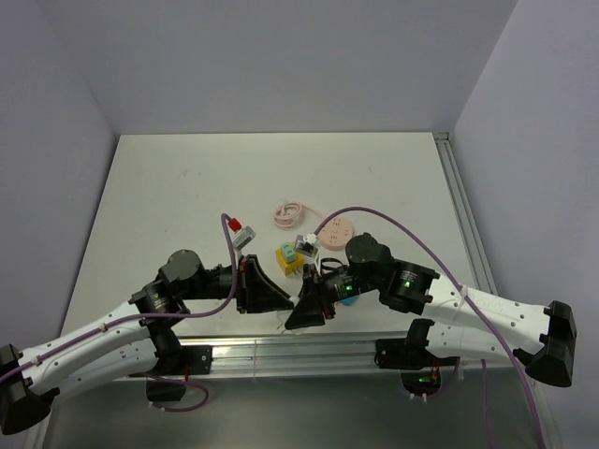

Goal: Insert the plug

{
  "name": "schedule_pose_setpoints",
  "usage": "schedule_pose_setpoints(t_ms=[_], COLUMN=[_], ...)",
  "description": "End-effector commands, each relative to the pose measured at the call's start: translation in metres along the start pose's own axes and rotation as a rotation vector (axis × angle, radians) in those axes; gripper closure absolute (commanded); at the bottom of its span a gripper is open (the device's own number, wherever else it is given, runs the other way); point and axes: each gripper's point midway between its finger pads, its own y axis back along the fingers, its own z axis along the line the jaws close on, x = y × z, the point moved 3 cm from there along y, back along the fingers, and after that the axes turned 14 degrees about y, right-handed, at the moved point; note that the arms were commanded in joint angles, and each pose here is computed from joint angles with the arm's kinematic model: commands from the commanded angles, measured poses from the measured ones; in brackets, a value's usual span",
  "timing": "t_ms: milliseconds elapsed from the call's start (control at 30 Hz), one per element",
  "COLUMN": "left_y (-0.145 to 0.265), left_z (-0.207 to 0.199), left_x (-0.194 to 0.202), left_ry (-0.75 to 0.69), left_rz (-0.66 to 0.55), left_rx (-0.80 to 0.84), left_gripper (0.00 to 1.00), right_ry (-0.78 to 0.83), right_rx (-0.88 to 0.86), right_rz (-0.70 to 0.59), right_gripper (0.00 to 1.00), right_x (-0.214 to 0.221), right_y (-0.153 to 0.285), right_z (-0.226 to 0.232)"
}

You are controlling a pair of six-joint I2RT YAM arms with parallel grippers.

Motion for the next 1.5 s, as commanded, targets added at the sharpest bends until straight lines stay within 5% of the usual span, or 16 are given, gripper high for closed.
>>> schedule_pose_setpoints(t_ms=[0,267,433,500,533,567,633,700,767,900,1000,1233,1267,1467], left_y=[0.000,0.000,0.001,0.002,0.006,0.008,0.018,0.032,0.043,0.078,0.089,0.090,0.088,0.076], left_z=[-0.022,-0.022,-0.020,-0.011,-0.011,-0.006,-0.001,0.006,0.006,0.009,0.006,0.006,0.006,0.021], left_x=[-0.010,-0.009,-0.008,-0.012,-0.016,-0.025,-0.030,-0.039,-0.048,-0.063,-0.063,-0.055,-0.055,-0.051], left_ry=[-0.068,-0.066,-0.073,-0.056,-0.069,-0.069,-0.077,-0.079,-0.082,-0.063,-0.071,-0.062,-0.056,-0.054], left_rz=[-0.031,-0.029,-0.029,-0.067,-0.102,-0.167,-0.237,-0.339,-0.419,-0.626,-0.672,-0.660,-0.663,-0.628], left_rx=[0.066,0.073,0.064,-0.003,-0.021,-0.066,-0.131,-0.211,-0.253,-0.343,-0.328,-0.279,-0.269,-0.253], left_gripper=[0.99,0.99,0.99,0.82,0.58,0.45,0.28,0.23,0.01,0.00,0.00,0.02,0.02,0.02], right_ry=[0.061,0.060,0.060,0.049,0.054,0.048,0.038,0.024,0.004,-0.117,-0.256,-0.474,-0.495,-0.564], right_rx=[-0.049,-0.053,-0.050,-0.017,0.005,0.030,0.099,0.138,0.235,0.476,0.661,0.993,1.135,1.336], right_rz=[-0.049,-0.050,-0.049,-0.060,-0.074,-0.076,-0.086,-0.081,-0.095,-0.042,-0.057,-0.131,-0.113,0.005], right_gripper=[0.64,0.80,1.00,1.00,1.00,1.00,1.00,1.00,1.00,1.00,1.00,1.00,1.00,1.00], right_x=[-0.021,-0.022,-0.022,-0.020,-0.021,-0.020,-0.017,-0.014,-0.016,-0.006,-0.004,-0.026,-0.021,-0.025], right_y=[0.002,-0.001,-0.004,-0.005,-0.002,-0.001,0.002,0.004,0.007,0.019,0.043,0.111,0.133,0.167], right_z=[0.016,0.015,0.014,0.009,0.008,0.004,-0.004,-0.009,-0.022,-0.069,-0.125,-0.217,-0.231,-0.278])
